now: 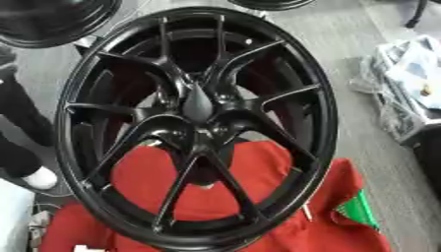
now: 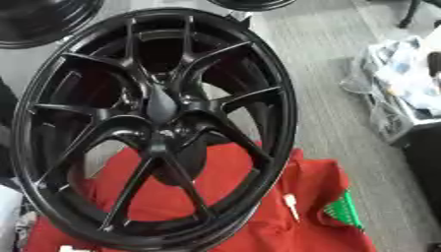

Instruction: Pull the pin out of the wheel hub.

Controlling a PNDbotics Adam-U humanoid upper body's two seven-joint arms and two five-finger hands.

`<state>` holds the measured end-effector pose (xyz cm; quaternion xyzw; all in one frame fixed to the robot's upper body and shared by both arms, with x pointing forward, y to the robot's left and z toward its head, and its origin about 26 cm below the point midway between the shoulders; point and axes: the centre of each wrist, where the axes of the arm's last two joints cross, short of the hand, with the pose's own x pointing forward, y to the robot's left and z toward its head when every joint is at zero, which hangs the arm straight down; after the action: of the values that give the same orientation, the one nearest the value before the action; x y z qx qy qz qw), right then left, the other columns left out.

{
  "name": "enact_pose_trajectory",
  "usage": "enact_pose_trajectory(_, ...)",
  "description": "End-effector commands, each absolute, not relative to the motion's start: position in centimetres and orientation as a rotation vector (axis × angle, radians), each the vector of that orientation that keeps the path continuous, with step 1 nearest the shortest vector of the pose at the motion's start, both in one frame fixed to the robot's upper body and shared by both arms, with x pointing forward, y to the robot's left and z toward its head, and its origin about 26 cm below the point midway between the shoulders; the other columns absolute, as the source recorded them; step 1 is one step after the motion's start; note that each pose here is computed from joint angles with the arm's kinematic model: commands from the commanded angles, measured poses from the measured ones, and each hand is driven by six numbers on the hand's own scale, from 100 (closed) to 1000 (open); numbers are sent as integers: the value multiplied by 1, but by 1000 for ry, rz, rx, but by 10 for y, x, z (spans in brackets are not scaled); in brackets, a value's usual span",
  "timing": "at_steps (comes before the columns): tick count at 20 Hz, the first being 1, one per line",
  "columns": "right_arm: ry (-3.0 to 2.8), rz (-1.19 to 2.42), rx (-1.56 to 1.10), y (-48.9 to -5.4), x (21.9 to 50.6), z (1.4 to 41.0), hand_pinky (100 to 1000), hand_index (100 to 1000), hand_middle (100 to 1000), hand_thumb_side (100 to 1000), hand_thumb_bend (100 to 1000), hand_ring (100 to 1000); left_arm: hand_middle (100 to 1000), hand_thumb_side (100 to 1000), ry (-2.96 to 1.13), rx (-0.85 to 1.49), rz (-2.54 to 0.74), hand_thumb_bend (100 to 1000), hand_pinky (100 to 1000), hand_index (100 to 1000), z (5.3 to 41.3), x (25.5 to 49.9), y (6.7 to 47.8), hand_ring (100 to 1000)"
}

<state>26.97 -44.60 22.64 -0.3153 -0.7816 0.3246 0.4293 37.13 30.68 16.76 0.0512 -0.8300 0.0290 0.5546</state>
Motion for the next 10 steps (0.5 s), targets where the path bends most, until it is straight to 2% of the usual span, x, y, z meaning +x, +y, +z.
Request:
enact_pose_trajectory(1,-2014,693,-780,-449,270,238,880,904,800,757,100,839,641,803,-2001,136,64,100,837,762,181,370,310,766)
enact_pose_trajectory(2,-2031,659,-761,-447,271,240,878,901,796,728,100,836,641,803,-2000,135,63,100,837,762,181,371,310,766)
enact_pose_trajectory(3,-2044,635,-745,-445,272,242,879,903,801,636,100,837,641,803,-2000,133,62,101,837,762,181,371,309,766)
enact_pose_trajectory(4,-2053,619,-733,-444,273,244,881,905,806,629,100,840,641,803,-2001,131,61,102,837,762,181,371,309,766)
enact_pose_trajectory(5,-2054,610,-725,-442,274,245,884,910,818,579,100,846,641,803,-2001,130,61,102,837,762,181,371,309,766)
enact_pose_trajectory(10,-2058,569,-686,-438,278,249,867,887,784,570,100,823,642,804,-1999,127,56,101,837,762,181,371,308,766)
